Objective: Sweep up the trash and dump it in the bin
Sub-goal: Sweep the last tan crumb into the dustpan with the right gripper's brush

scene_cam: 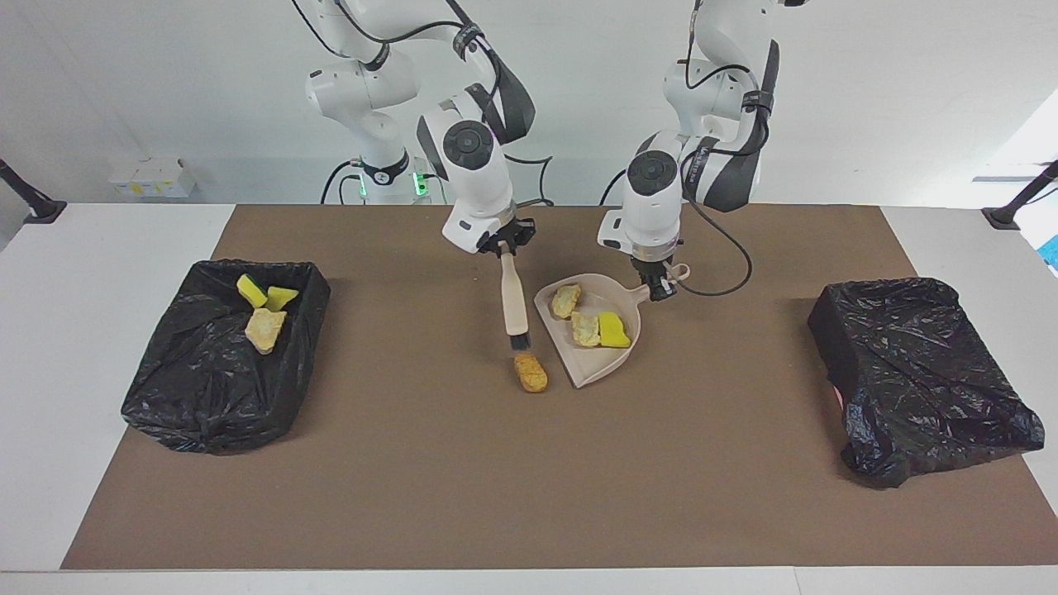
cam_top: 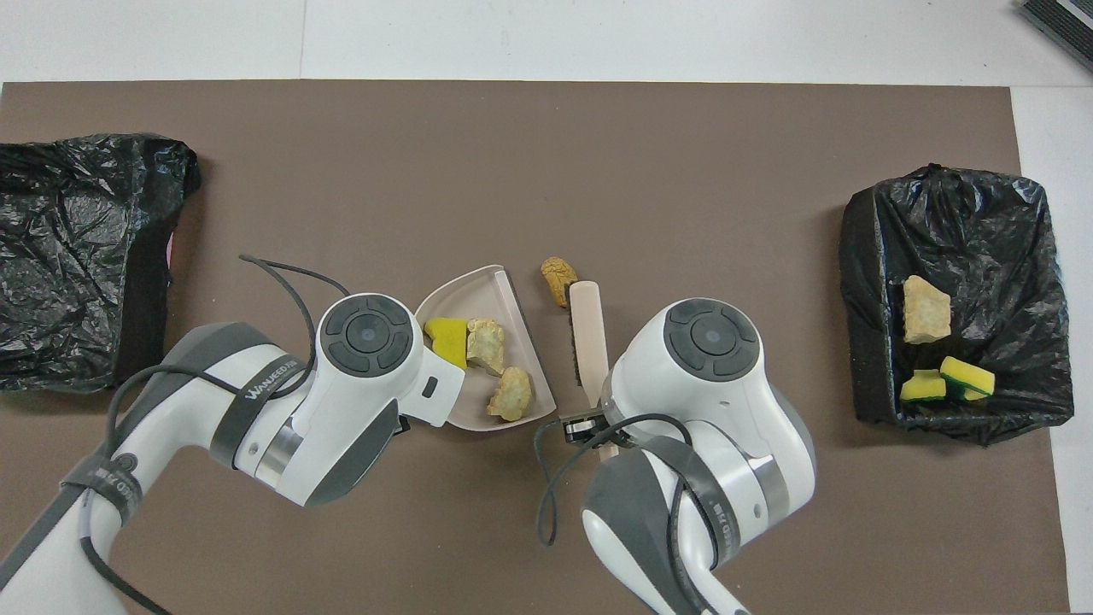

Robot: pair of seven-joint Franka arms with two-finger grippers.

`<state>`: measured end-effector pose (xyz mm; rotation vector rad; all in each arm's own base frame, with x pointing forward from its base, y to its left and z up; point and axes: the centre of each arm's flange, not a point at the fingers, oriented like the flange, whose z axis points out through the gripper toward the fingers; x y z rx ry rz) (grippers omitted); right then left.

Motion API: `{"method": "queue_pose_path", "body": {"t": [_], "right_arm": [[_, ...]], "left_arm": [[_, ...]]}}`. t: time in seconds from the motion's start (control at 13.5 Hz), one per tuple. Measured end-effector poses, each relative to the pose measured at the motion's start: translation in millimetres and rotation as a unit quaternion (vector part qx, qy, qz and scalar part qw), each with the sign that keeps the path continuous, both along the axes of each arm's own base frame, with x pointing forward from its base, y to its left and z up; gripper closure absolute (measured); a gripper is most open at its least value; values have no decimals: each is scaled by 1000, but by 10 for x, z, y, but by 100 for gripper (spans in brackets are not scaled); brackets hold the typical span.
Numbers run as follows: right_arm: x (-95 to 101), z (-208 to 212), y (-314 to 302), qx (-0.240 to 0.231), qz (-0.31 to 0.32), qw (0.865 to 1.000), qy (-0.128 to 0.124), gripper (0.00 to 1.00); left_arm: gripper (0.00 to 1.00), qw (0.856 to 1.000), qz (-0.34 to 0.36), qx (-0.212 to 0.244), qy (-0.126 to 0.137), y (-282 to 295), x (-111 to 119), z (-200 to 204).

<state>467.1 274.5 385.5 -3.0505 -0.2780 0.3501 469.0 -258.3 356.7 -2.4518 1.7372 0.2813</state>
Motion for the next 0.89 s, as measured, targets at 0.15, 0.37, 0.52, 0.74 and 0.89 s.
{"method": "queue_pose_path", "body": {"t": [0.15,0.37,0.52,0.74,0.89], "right_arm": [[187,-80,-253,-47,39,998,-22,74],[504,-207,-238,-66,60,996,-32,74],[727,-353,-36,-58,68,996,-31,74],[808,-610,268,-50,86,995,-28,74],[766,-629,424,-44,98,994,-37,74]], "left_arm": [[69,1000,3,-1,-2,27,21,3],[69,1000,3,-4,-5,22,29,8],[69,1000,2,-4,-6,20,31,10],[69,1000,3,-5,-6,20,32,10],[69,1000,3,-5,-6,19,32,10]]}}
